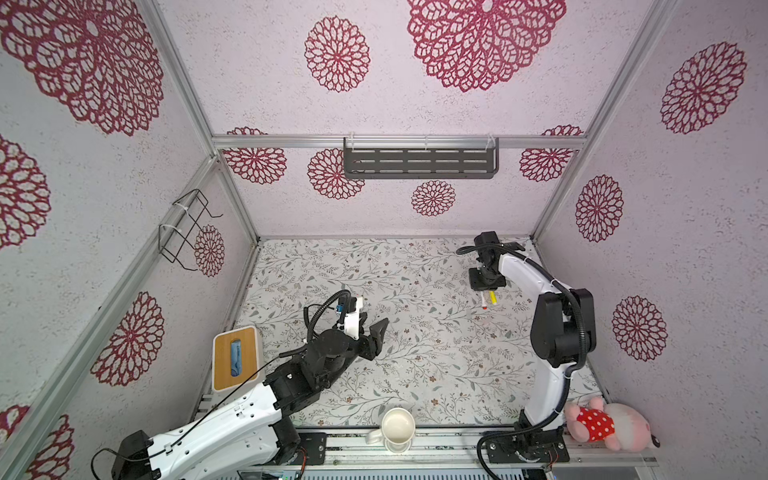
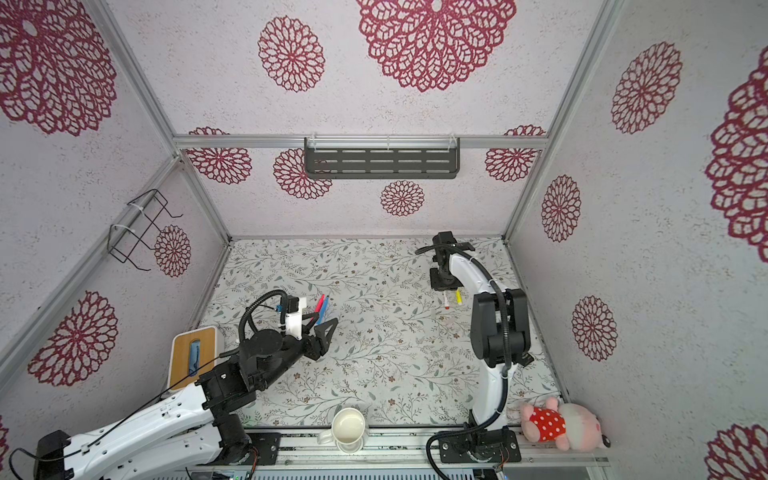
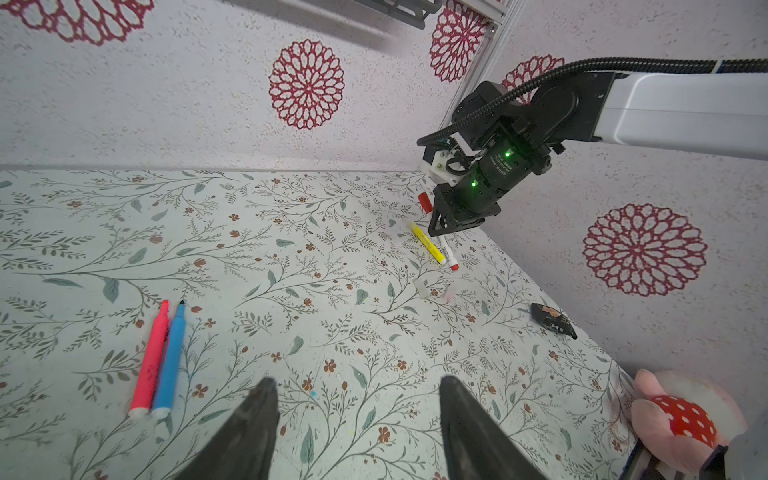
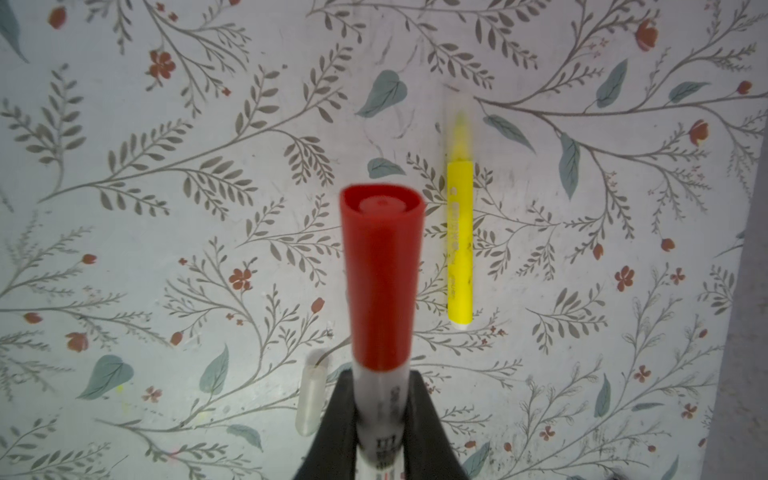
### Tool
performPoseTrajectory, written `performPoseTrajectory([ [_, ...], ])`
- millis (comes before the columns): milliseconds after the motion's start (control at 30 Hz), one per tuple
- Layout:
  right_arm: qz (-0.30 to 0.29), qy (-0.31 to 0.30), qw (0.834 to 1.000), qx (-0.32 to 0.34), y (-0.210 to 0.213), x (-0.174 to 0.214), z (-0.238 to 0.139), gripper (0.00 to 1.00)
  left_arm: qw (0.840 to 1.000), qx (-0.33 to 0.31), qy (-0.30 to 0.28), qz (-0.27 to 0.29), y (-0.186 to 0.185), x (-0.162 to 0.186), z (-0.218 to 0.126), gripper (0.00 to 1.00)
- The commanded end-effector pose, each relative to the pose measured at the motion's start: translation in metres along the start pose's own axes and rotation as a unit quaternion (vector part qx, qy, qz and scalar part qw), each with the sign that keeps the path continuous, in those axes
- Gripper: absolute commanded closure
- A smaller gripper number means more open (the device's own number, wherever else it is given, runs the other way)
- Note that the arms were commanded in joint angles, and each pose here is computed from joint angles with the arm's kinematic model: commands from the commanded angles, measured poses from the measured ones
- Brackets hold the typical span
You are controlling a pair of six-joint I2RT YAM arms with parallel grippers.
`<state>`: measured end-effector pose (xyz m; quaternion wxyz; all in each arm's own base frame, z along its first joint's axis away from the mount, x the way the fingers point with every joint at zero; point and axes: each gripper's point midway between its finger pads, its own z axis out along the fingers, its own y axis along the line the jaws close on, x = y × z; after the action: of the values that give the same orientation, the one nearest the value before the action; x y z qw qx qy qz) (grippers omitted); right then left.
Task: Insert the pens into the pen caps
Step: 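Carry the capped marker with the right gripper toward the yellow highlighter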
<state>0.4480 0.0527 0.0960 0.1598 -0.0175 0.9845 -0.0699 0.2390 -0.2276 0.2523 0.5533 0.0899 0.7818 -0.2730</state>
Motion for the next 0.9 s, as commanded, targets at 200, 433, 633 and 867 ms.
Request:
performPoseTrajectory([
  [200, -0.019, 0.018, 0.997, 0.072, -0.022, -0.011, 0.013, 1.00, 1.000, -0.012, -0.005, 0.000, 0.005, -0.001, -0.003, 0.36],
  [433, -0.026, 0.029, 0.995, 0.095, -0.027, -0.010, 0.028, 1.00, 1.000, -0.019, -0.009, 0.003, 0.008, -0.002, -0.003, 0.36],
  [633, -0.025, 0.036, 0.992, 0.122, -0.032, -0.010, 0.038, 1.00, 1.000, -0.018, -0.009, 0.007, 0.005, -0.005, -0.002, 0.36],
  [867, -0.028, 0.026, 0.990, 0.137, -0.037, -0.018, 0.039, 1.00, 1.000, -0.017, -0.011, 0.009, 0.004, -0.008, -0.002, 0.36],
])
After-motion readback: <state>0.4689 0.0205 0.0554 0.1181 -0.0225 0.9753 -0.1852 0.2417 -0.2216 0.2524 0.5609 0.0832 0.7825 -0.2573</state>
